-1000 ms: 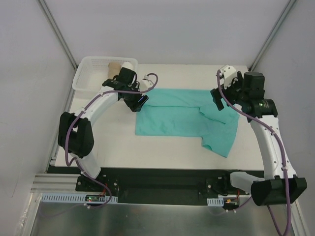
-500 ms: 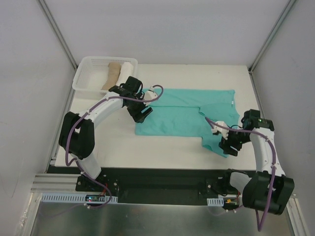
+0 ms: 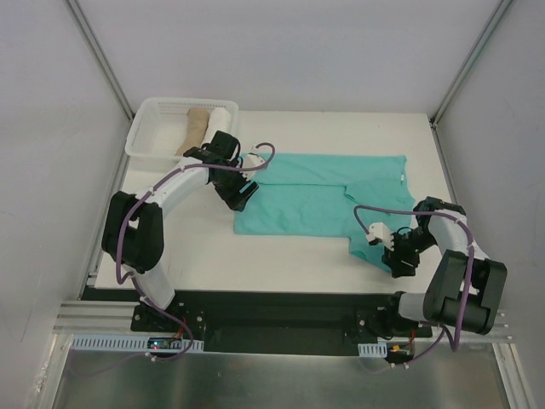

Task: Roll the t-shirts
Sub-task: Fold the T-shirt at the center of the board.

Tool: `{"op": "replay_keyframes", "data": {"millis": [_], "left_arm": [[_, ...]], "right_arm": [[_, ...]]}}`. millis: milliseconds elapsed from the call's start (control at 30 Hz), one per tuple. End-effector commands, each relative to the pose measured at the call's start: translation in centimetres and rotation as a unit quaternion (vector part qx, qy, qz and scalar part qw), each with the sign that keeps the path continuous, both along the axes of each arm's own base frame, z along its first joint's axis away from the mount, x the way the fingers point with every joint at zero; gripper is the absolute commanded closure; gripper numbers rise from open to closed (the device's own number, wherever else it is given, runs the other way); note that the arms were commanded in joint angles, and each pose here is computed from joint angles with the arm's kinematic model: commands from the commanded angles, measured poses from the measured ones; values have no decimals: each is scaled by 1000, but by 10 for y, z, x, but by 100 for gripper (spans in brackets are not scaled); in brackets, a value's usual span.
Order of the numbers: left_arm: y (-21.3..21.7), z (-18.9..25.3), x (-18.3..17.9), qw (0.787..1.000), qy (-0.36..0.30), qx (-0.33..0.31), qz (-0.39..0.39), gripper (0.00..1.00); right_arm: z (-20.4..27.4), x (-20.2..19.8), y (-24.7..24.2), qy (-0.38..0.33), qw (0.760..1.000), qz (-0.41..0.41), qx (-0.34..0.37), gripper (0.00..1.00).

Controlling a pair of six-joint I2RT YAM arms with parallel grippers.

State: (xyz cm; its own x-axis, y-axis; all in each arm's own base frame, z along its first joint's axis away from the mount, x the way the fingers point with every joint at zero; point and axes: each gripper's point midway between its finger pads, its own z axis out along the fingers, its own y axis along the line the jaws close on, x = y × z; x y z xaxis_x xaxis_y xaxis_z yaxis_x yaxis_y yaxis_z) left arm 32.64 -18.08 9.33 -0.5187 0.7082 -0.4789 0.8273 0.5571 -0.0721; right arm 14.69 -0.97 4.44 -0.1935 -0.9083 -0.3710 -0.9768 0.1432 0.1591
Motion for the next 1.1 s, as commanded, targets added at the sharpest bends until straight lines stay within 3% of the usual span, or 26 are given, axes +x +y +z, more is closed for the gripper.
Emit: {"op": "replay_keyframes", "data": {"millis": [0,533,900,1000,1067], "left_arm": [[3,-7,-2,1000,20,-1,9,34],[24,-23,-2,999,32,30,25,34],[34,-28,-4,998,33,45,26,35],[38,-30,-7,998,39,46,33,34],[37,-28,-12,997,50,37,47,33]], "right_arm": [[-1,32,-7,-101,970,219,18,43],[-22,19,6,-116,952,280,50,46],[-44,20,-3,-118,949,292,23,49],[-46,21,-6,-126,946,298,11,60],[-48,22,-10,-129,946,297,-5,80]]}}
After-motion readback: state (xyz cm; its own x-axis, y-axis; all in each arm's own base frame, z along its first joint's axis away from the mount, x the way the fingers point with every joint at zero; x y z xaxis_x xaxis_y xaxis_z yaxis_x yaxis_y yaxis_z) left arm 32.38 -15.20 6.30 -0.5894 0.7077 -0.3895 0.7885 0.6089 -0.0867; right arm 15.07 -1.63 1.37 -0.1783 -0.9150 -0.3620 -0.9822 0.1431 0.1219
